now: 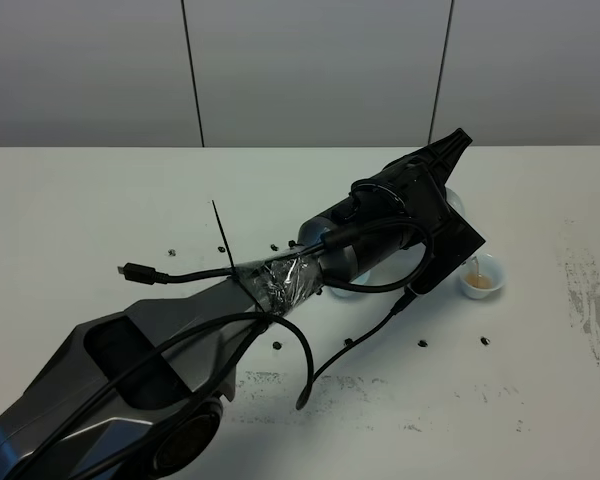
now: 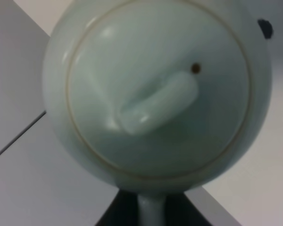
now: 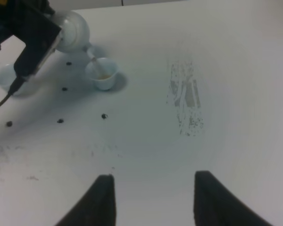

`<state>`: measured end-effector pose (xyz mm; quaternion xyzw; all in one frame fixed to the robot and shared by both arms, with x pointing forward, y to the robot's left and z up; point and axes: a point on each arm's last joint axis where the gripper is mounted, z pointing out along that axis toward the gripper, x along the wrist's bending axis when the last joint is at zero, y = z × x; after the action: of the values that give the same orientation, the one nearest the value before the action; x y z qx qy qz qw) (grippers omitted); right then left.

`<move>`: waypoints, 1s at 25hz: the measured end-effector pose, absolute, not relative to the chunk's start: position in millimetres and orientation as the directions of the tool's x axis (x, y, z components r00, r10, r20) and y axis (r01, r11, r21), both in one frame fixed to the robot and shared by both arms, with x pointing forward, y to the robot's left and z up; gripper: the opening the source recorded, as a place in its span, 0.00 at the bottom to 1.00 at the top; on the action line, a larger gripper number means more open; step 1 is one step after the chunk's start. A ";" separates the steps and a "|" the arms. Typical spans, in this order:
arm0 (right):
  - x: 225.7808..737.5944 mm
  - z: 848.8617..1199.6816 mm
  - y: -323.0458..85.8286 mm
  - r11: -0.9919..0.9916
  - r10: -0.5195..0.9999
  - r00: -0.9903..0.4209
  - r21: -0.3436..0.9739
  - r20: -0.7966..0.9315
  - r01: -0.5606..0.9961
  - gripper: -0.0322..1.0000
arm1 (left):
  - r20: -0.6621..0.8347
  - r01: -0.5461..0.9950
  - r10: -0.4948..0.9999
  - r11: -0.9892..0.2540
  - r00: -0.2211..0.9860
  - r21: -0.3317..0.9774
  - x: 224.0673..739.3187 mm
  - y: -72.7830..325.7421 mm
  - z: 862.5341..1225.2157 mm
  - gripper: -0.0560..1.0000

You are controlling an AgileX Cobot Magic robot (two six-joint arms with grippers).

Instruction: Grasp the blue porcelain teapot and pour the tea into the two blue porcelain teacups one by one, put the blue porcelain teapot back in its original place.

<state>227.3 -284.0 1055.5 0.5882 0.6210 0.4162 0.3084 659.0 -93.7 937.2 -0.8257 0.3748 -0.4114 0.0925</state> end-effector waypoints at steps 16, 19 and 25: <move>227.3 1055.5 -284.0 -0.038 0.987 -0.118 0.880 0.107 0.474 0.39 | 0.611 -0.538 -0.724 -0.670 0.322 -0.511 657.1 -98.8 940.9 0.13; 227.3 1055.5 -284.0 -0.038 0.987 -0.118 0.880 0.107 0.474 0.39 | 0.607 -0.534 -0.730 -0.664 0.314 -0.523 657.7 -98.4 941.5 0.13; 227.3 1055.5 -284.0 -0.038 0.987 -0.118 0.880 0.107 0.474 0.39 | 0.599 -0.524 -0.743 -0.652 0.298 -0.548 658.8 -97.6 942.8 0.13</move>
<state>227.3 -284.0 1055.5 0.5882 0.6210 0.4162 0.3084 658.8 -97.6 942.8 -0.7959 0.3980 -0.4388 0.1247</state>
